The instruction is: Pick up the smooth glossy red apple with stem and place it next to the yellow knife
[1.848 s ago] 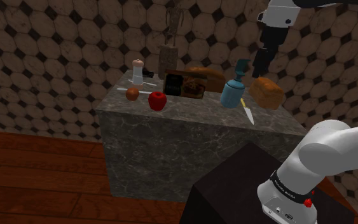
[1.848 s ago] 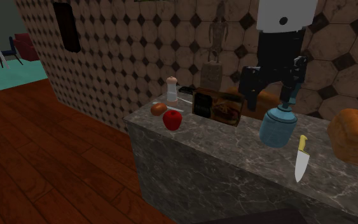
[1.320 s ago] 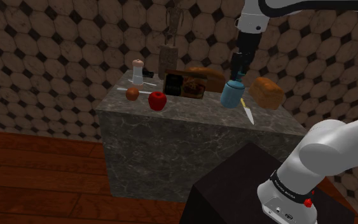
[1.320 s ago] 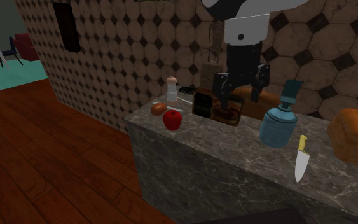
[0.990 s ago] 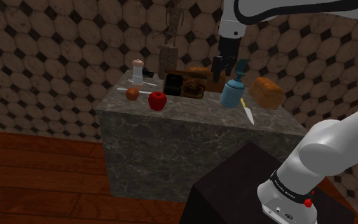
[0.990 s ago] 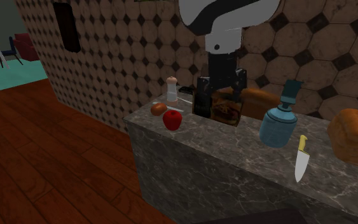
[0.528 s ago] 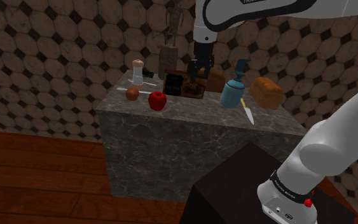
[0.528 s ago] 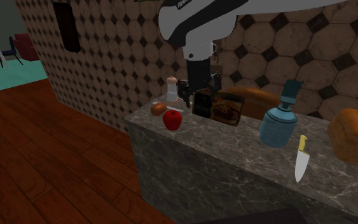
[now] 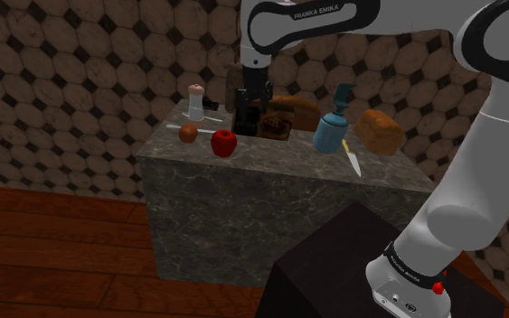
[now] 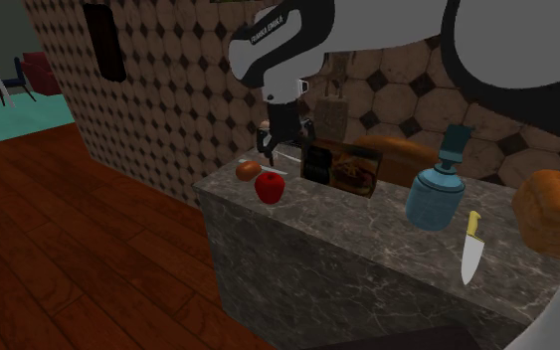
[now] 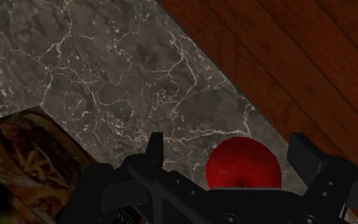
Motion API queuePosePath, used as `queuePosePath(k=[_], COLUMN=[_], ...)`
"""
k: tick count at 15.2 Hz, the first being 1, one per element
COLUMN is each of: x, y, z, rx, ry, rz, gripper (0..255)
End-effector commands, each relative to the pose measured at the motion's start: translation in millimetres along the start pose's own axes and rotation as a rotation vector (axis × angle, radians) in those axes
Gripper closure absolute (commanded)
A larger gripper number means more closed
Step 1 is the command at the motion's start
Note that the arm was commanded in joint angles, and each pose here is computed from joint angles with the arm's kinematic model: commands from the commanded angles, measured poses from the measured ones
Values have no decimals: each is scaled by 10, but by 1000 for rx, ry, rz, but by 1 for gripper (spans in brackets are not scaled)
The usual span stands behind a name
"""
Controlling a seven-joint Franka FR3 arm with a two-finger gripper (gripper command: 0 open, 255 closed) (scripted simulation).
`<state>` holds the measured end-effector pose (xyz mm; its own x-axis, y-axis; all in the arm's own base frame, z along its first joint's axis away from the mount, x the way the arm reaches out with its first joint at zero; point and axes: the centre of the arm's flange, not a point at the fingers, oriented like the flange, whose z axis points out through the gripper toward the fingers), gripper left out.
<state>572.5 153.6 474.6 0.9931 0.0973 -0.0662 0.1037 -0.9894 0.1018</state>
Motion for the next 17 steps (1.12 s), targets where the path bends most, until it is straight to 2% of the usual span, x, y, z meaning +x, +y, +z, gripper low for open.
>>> queuePosePath(k=[1, 7, 15, 17], x=[220, 919, 929, 929], y=[-128, -426, -433, -433], z=[102, 337, 741, 741], rx=[1, 4, 4, 4], ry=[-1, -5, -5, -5], rz=[3, 12, 12, 12], gripper=[0, 0, 0, 0])
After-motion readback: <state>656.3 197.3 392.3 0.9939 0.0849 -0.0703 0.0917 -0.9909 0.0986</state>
